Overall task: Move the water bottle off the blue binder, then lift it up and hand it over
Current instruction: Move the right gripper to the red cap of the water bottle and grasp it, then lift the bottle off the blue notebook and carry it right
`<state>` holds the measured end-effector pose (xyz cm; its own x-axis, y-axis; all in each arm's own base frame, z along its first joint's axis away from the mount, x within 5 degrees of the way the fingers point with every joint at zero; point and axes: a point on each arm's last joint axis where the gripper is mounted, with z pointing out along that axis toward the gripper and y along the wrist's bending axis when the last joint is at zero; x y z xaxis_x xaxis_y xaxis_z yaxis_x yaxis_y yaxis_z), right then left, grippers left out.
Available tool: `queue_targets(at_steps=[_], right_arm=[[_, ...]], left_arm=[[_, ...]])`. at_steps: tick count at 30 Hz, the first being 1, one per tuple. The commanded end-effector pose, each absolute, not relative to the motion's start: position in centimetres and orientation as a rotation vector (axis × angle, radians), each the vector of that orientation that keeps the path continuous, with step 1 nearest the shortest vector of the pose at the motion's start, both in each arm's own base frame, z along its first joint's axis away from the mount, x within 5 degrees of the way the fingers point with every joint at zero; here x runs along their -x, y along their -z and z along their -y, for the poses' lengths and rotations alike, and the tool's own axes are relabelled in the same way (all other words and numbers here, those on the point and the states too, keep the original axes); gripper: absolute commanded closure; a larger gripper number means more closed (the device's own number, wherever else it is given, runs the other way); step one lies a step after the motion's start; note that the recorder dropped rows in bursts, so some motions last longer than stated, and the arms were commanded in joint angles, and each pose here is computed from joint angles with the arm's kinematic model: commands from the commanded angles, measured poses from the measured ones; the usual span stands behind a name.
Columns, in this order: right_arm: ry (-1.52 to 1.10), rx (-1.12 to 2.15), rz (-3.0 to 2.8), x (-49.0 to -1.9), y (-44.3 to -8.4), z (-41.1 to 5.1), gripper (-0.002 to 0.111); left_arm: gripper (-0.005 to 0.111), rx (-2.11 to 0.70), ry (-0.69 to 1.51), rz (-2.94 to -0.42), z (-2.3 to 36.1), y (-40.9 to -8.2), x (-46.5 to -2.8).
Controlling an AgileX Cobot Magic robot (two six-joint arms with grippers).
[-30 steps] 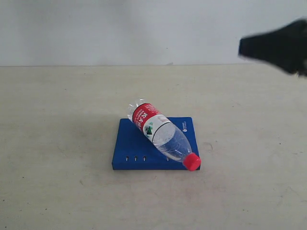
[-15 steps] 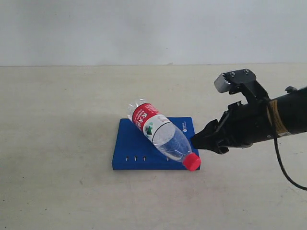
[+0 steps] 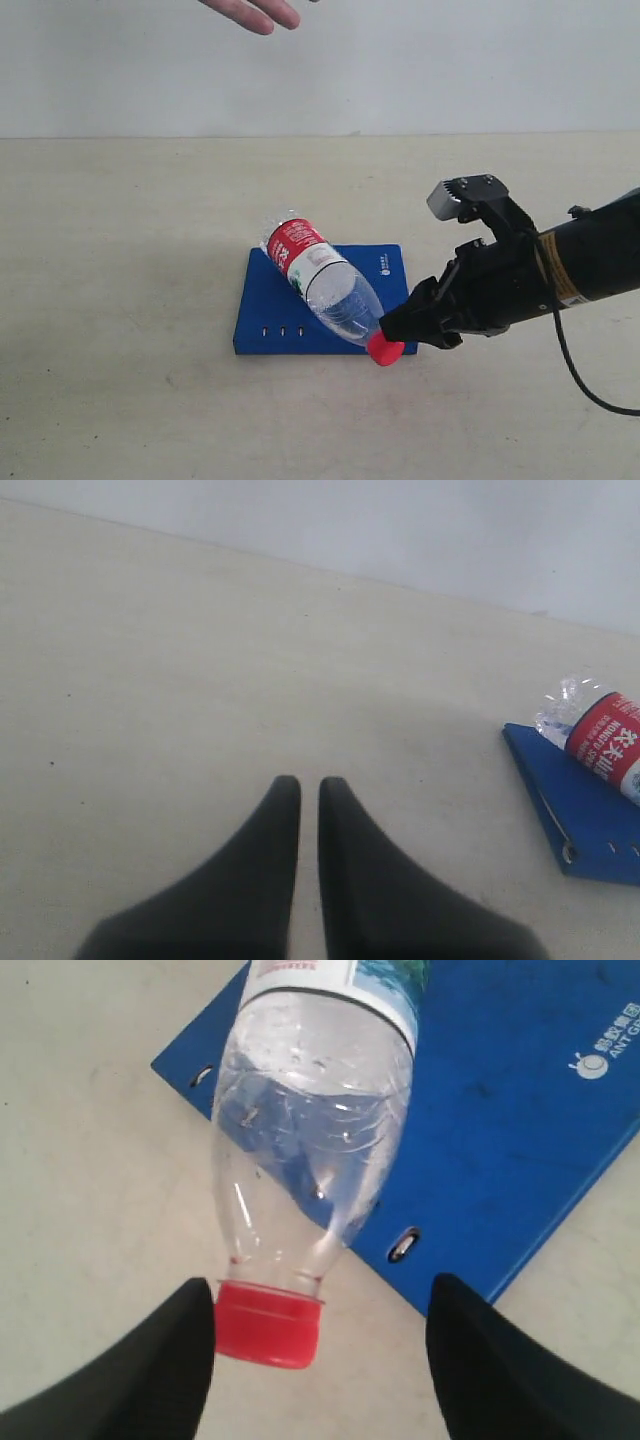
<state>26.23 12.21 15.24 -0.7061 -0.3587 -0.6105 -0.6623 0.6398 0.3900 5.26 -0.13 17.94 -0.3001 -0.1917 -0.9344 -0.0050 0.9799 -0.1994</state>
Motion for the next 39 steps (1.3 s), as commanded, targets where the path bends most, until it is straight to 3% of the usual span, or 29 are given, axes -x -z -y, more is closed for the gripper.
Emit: queue_targets(at_steps=[1, 12, 14, 19, 20, 28, 39], right_arm=[[-0.846, 0.829, -2.369, -25.9, -15.3, -12.9, 0.052], [-0.709, 0.84, -2.461, -25.6, -13.0, -14.8, 0.056], [-0.684, 0.82, -2.469, -25.7, -13.0, -14.6, 0.065], [-0.683, 0.822, -2.466, -25.7, -13.0, -14.6, 0.104], [-0.686, 0.82, -2.467, -25.7, -13.0, -14.6, 0.108], [-0.667, 0.82, -2.426, -25.8, -14.1, -14.6, 0.108], [-0.166, 0.547, -2.118, -26.4, -23.0, -10.7, 0.108]], left_arm=[[0.1, 0.142, 0.193, -1.862, 0.2, -17.9, -5.3], [0.1, 0.142, 0.193, -1.862, 0.2, -17.9, -5.3], [0.1, 0.142, 0.193, -1.862, 0.2, -17.9, -5.3], [0.1, 0.142, 0.193, -1.862, 0.2, -17.9, -5.3], [0.1, 0.142, 0.193, -1.862, 0.2, -17.9, -5.3], [0.1, 0.142, 0.193, -1.862, 0.2, -17.9, -5.3], [0.1, 0.142, 0.193, -1.862, 0.2, -17.9, -5.3]])
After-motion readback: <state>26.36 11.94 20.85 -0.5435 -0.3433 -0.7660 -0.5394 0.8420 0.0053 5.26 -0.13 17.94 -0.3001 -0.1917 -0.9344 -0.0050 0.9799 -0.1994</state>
